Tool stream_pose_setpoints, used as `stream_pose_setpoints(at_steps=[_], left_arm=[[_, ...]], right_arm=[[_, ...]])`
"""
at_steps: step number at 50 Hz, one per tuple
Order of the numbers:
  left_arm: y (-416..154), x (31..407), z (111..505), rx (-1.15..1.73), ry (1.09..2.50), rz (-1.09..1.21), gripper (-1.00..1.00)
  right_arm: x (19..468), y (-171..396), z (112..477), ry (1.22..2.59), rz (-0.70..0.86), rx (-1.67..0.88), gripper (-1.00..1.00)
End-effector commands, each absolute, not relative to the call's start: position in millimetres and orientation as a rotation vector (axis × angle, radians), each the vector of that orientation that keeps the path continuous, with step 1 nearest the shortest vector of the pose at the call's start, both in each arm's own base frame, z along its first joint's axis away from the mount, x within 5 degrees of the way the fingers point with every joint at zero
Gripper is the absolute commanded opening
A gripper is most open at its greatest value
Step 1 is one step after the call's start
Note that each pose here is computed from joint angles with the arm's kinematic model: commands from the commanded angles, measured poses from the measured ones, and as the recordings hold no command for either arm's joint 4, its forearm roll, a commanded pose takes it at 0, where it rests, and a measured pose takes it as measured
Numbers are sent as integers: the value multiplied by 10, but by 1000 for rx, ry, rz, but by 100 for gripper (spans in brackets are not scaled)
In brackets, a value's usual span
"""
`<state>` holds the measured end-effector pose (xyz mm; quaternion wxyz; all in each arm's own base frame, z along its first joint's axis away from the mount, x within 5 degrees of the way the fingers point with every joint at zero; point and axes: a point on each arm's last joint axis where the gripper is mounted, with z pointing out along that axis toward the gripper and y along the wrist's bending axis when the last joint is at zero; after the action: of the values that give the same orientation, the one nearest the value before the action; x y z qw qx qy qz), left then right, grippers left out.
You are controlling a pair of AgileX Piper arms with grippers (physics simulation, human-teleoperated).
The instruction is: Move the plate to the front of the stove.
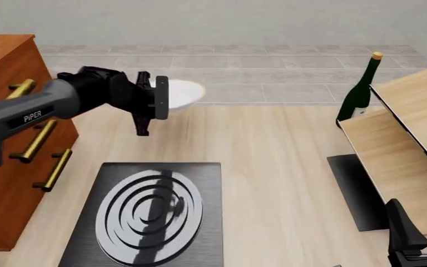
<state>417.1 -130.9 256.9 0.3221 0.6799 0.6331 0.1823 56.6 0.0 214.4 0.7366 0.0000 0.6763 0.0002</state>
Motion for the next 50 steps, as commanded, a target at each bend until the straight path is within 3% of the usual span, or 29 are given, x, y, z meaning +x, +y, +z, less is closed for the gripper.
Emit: stream_pose_setpoints(at_steps=[1,50], left_arm=[[-1342,4253,2491,1786,1662,479,-100],[-1442,4493,2133,1781,1722,436,-100]], right_arm=[[566,0,2144,1486,0,0,100],[566,0,2144,1485,1,0,100]])
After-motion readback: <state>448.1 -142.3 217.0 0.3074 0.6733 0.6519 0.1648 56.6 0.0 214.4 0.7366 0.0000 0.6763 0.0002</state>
